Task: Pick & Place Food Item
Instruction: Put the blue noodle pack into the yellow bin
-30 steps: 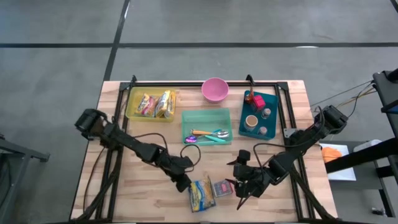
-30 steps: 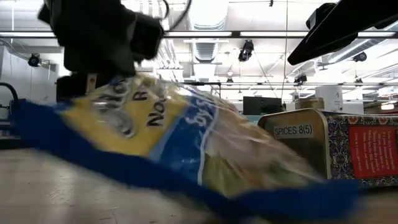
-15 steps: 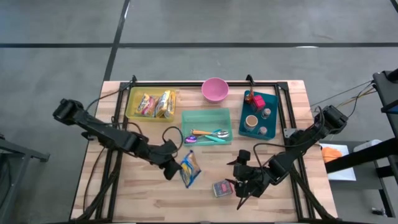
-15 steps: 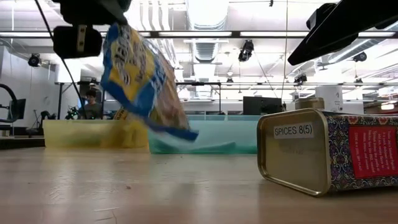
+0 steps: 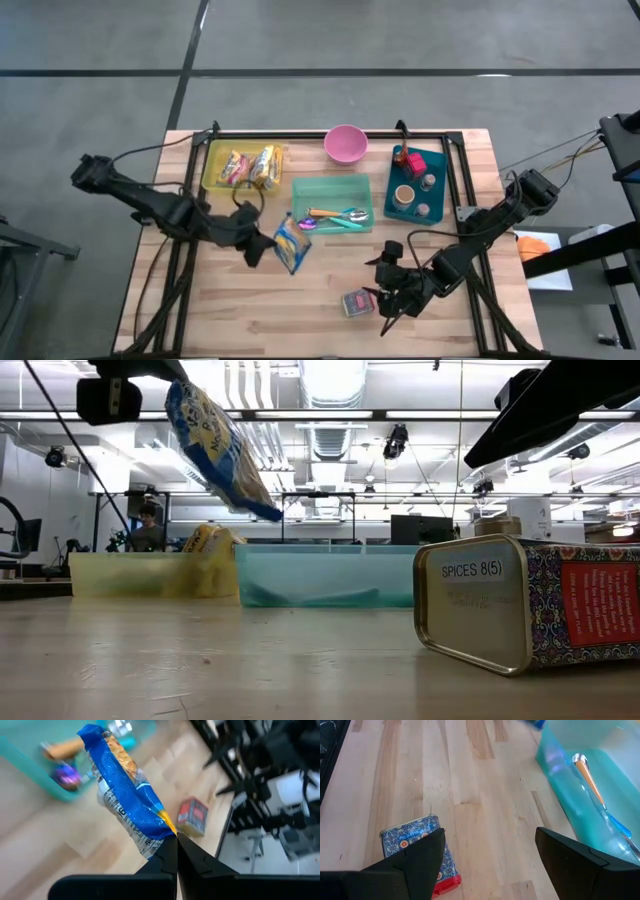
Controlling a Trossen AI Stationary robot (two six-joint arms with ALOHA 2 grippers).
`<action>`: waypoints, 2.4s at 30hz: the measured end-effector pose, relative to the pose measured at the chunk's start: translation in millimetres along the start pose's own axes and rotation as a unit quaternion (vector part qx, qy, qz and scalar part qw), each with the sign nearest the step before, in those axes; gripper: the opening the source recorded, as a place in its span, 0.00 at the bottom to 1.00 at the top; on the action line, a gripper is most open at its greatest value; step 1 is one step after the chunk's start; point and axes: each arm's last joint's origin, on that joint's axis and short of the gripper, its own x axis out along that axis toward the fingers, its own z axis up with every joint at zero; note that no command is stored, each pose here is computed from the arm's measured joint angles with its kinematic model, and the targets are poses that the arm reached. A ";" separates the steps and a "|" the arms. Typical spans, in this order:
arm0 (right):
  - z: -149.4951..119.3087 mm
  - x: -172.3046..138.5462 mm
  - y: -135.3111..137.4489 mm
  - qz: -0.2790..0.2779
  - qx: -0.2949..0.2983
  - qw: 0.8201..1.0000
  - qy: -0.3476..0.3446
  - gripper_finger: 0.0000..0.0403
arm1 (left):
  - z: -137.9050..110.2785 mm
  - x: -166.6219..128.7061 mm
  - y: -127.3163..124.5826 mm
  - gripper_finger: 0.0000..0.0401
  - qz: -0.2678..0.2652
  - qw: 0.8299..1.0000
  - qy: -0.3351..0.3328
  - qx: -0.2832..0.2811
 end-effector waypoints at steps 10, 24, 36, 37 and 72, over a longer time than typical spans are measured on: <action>-1.2 1.0 0.1 -0.001 0.006 1.000 0.001 0.76 | 23.5 -56.7 27.9 0.00 0.044 0.991 -0.128 -0.021; -2.5 0.9 0.9 0.002 0.006 1.000 0.000 0.76 | 60.5 -96.9 75.1 0.00 0.239 0.943 -0.225 -0.055; -17.1 5.9 -5.2 -0.009 -0.007 1.000 0.014 0.76 | 97.4 -91.4 92.7 0.00 0.384 0.914 -0.127 -0.012; -18.3 6.7 -5.7 -0.008 -0.006 1.000 0.013 0.76 | 98.3 -86.4 95.6 0.00 0.393 0.912 -0.114 -0.009; -17.9 12.4 -13.0 -0.020 -0.049 0.998 0.019 0.76 | 125.4 35.0 147.8 0.00 0.504 0.859 0.081 0.032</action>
